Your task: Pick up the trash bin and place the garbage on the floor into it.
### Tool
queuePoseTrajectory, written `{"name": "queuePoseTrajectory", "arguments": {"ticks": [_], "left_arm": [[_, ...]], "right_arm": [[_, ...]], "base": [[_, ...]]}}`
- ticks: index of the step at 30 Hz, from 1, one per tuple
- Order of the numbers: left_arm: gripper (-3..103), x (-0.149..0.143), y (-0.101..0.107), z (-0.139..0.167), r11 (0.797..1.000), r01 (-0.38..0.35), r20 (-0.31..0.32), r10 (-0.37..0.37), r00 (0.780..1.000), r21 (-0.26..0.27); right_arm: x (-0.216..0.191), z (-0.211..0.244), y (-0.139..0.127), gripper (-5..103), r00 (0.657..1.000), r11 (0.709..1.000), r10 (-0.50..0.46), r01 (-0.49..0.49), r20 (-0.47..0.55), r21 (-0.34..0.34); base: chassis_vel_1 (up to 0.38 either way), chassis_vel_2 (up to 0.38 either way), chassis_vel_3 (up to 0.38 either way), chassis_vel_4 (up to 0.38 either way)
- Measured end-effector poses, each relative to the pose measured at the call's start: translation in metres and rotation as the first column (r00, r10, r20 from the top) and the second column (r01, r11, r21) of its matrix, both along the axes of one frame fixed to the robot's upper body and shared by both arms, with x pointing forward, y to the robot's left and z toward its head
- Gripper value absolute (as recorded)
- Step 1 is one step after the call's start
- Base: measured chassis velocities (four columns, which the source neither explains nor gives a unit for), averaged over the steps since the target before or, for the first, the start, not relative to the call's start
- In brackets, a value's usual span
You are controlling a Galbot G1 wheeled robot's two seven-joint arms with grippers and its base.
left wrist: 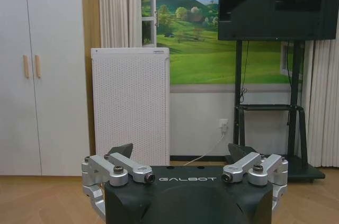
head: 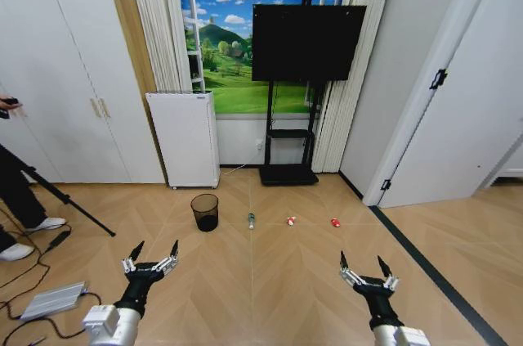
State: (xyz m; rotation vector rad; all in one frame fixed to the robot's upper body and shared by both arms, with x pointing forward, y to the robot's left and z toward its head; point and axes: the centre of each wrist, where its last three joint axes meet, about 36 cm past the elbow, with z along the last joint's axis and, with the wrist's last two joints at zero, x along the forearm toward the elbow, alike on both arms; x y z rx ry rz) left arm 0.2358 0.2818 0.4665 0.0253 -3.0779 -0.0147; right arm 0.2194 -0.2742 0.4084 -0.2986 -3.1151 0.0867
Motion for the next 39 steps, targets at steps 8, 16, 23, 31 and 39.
{"name": "queuePoseTrajectory", "arguments": {"ticks": [8,16,23,31,39], "left_arm": [[98,-0.0012,0.0020,0.0005,1.000,0.002,0.015,-0.003,1.000,0.026],[98,-0.0040,0.0019,0.0014,0.999,0.007,0.018,-0.007,1.000,0.031],[98,-0.0055,0.0037,0.0010,0.999,0.005,0.021,-0.006,1.000,0.035],[101,-0.0055,0.0035,0.0024,0.999,0.005,0.025,-0.006,1.000,0.035],[97,-0.0056,0.0031,0.0028,0.999,0.005,0.026,-0.006,1.000,0.037]], "right_arm": [[-0.0005,-0.0013,-0.0007,100,1.000,1.000,0.002,-0.002,-0.002,-0.002],[-0.0012,-0.0017,-0.0022,100,1.000,1.000,0.001,-0.001,-0.001,-0.008],[-0.0018,-0.0038,-0.0013,100,1.000,1.000,-0.002,0.002,0.000,-0.004],[-0.0012,-0.0053,-0.0022,100,1.000,1.000,0.001,-0.001,0.001,-0.008],[-0.0012,-0.0071,-0.0025,100,1.000,1.000,0.001,-0.001,0.004,-0.009]], "base": [[-0.134,0.104,0.126,-0.139],[-0.220,0.203,0.213,-0.205],[-0.285,0.272,0.285,-0.285],[-0.364,0.361,0.365,-0.364],[-0.359,0.358,0.369,-0.365]]}}
